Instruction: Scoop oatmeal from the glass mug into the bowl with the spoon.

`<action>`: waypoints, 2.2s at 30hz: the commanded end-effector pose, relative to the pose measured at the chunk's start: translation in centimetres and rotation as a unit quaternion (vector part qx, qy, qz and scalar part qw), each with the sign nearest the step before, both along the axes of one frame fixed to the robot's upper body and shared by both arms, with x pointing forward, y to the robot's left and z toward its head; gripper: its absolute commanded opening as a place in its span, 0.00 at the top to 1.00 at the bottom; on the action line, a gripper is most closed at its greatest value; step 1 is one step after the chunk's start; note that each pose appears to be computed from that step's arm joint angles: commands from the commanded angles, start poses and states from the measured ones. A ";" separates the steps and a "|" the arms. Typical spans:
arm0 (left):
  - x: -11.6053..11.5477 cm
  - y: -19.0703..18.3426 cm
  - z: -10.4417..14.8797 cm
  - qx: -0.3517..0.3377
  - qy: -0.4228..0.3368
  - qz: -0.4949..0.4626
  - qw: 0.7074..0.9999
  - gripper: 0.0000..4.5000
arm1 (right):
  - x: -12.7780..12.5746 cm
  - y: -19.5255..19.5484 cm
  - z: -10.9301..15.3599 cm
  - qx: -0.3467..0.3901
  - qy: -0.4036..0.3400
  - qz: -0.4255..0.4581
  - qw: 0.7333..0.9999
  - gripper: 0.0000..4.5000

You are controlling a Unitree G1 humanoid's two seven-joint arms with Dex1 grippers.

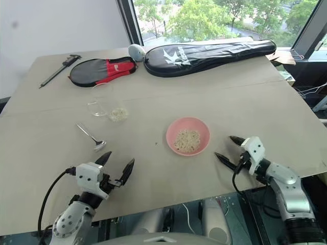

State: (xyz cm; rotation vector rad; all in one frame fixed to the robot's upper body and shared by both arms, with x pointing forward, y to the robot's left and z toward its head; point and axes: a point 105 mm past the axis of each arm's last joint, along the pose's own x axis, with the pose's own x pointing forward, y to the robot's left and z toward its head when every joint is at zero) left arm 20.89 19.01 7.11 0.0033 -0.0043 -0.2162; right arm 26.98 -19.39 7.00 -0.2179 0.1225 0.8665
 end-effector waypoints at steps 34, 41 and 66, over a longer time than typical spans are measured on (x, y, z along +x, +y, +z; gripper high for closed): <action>7.6 7.6 3.8 -0.054 0.129 0.272 0.952 0.01 | -2.6 10.9 16.7 0.055 -0.051 0.275 0.958 0.00; 8.6 6.9 1.6 -0.030 0.178 0.256 0.950 0.01 | -2.9 11.1 16.3 0.051 -0.047 0.278 0.958 0.00; 6.2 10.5 3.4 -0.101 0.087 0.354 0.926 0.99 | -2.1 11.0 15.9 0.059 -0.056 0.262 0.962 0.00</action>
